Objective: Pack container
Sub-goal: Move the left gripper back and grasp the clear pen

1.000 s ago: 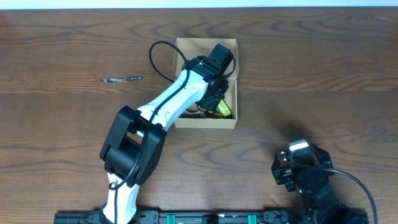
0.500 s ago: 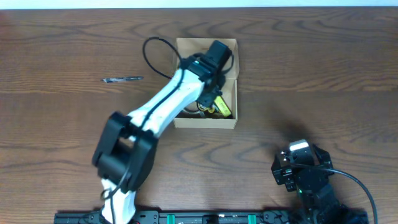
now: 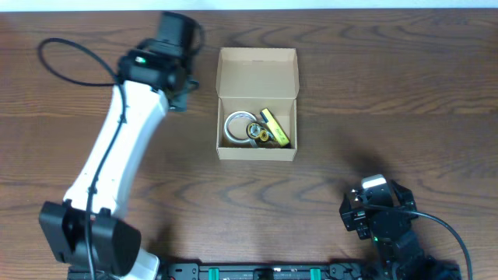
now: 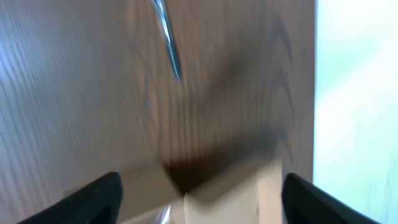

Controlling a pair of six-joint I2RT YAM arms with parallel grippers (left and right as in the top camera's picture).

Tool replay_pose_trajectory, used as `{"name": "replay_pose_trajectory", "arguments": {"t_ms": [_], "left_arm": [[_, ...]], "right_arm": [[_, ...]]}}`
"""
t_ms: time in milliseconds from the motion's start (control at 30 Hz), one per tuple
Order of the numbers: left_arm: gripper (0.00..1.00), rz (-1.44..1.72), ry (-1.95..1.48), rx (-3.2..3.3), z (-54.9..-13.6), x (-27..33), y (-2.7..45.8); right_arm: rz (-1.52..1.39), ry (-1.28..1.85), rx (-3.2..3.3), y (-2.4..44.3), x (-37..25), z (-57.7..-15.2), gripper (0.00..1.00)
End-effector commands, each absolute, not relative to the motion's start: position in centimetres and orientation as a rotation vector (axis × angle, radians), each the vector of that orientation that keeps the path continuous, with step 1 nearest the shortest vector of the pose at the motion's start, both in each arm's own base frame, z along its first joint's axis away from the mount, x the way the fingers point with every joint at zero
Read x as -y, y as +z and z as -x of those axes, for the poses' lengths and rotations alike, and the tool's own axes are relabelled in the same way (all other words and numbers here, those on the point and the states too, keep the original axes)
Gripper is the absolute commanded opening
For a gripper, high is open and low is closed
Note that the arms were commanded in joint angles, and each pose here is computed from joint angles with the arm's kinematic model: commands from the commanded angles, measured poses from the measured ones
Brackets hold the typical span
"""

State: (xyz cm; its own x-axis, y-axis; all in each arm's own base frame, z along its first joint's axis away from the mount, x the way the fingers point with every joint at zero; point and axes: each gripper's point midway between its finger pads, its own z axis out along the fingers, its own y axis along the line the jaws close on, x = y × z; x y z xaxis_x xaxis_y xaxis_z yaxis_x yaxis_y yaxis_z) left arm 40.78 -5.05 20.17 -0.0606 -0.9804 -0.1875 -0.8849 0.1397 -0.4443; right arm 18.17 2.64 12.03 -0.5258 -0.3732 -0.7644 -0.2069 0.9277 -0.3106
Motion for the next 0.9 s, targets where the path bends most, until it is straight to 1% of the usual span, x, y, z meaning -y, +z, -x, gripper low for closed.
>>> {"name": "replay_pose_trajectory", "arguments": {"t_ms": [0,67,100,200,267,400,600,700,733,867], "left_arm": [[0.93,1.937,-0.200,-1.934,-41.6,0.6,17.2],[0.98,2.024,-0.169,-1.927,-41.8,-1.2,15.2],[0.96,2.058,-0.157,-1.931,-41.8,-1.8,14.2],[0.95,2.121,-0.105,-1.988,-42.4,-3.3,10.7],[0.96,2.106,-0.090,-2.049,-43.2,-3.6,9.3],[0.95,2.077,-0.052,-2.141,-45.0,-4.0,7.7],[1.00,2.152,-0.015,-2.204,-45.0,-4.3,5.6],[1.00,2.189,-0.014,-2.234,-44.7,-4.2,4.0],[0.95,2.194,-0.006,-2.237,-44.7,-4.2,3.6],[0.95,2.207,0.011,-2.248,-44.7,-4.2,2.3]], "right_arm": [[0.408,-0.242,-2.134,12.1,-2.4,-18.2,0.99],[0.408,-0.242,-2.134,12.1,-2.4,-18.2,0.99],[0.408,-0.241,-2.134,12.1,-2.4,-18.2,0.99],[0.408,-0.242,-2.134,12.1,-2.4,-18.2,0.99],[0.408,-0.242,-2.134,12.1,-2.4,-18.2,0.99],[0.408,-0.241,-2.134,12.1,-2.4,-18.2,0.99],[0.408,-0.241,-2.134,12.1,-2.4,-18.2,0.99],[0.409,-0.242,-2.134,12.1,-2.4,-18.2,0.99],[0.408,-0.242,-2.134,12.1,-2.4,-18.2,0.99],[0.409,-0.242,-2.134,12.1,-2.4,-18.2,0.99]]}}
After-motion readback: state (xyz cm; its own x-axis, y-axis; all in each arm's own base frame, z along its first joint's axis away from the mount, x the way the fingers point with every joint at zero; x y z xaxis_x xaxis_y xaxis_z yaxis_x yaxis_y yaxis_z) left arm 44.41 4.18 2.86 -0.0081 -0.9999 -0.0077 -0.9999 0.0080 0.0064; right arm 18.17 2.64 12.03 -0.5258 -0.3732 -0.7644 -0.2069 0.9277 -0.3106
